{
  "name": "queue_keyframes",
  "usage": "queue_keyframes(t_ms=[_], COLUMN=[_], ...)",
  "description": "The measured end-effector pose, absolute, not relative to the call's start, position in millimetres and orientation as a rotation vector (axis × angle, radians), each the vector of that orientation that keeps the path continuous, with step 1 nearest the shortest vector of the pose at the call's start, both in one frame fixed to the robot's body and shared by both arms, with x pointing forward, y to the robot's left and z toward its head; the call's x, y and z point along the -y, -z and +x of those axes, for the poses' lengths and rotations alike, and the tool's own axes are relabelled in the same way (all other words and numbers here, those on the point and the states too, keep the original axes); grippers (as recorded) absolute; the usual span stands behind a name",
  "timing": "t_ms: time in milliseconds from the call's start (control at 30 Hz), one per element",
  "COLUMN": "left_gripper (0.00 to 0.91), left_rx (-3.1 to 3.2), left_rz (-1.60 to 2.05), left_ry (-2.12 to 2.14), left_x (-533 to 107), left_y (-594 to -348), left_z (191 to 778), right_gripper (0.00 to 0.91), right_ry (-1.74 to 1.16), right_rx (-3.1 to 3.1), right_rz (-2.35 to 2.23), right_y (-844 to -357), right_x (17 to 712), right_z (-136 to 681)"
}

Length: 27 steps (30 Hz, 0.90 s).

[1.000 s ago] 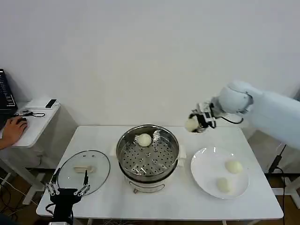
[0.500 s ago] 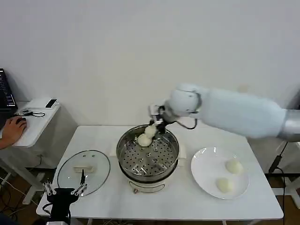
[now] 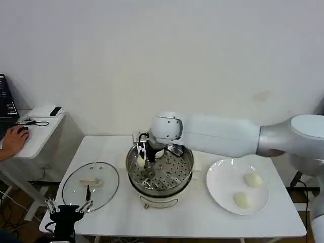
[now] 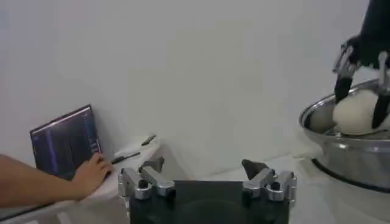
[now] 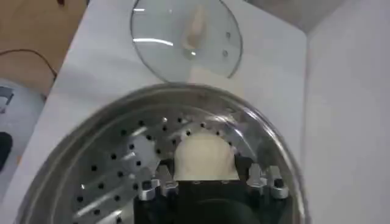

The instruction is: Take steamed baozi put them in steamer then cover it.

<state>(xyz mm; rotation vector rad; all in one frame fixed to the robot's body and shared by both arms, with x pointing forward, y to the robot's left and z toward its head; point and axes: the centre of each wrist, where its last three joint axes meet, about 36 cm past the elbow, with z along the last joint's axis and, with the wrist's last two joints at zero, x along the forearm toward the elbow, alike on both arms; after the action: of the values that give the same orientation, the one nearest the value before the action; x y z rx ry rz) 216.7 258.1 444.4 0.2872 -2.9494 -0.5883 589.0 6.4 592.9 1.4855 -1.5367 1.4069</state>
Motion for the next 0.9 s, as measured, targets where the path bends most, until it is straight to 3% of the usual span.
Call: queue_keyframes(t_ms=[200,233,267,633,900], left_gripper=[0.907,0.907,0.907,0.907,0.907], left_rx=[2.953,2.953,2.953,2.957,2.968], left_rz=[0.283,0.283,0.283,0.281,0.261], left_ry=[0.589,0.589,0.589,0.586,0.585], left_x=[-257,-257,-257,-255,-253], left_y=[-444,-444,-444,-445,-447], left_z=[216,216,216,216,217], right_gripper=[0.675,0.836,0.907,0.907,0.907], right_ry=[-1.390,-1.389,-1.388,-1.401,-1.473], right_rx=[1.528,1.527,1.527,1.534,1.536], right_rz=[1.480,1.480,1.481,1.492,1.470], right_y=[-581,-580,-580,-600,-641], right_x=[-14,-14,-15,-4,46], right_z=[589,589,589,590,596])
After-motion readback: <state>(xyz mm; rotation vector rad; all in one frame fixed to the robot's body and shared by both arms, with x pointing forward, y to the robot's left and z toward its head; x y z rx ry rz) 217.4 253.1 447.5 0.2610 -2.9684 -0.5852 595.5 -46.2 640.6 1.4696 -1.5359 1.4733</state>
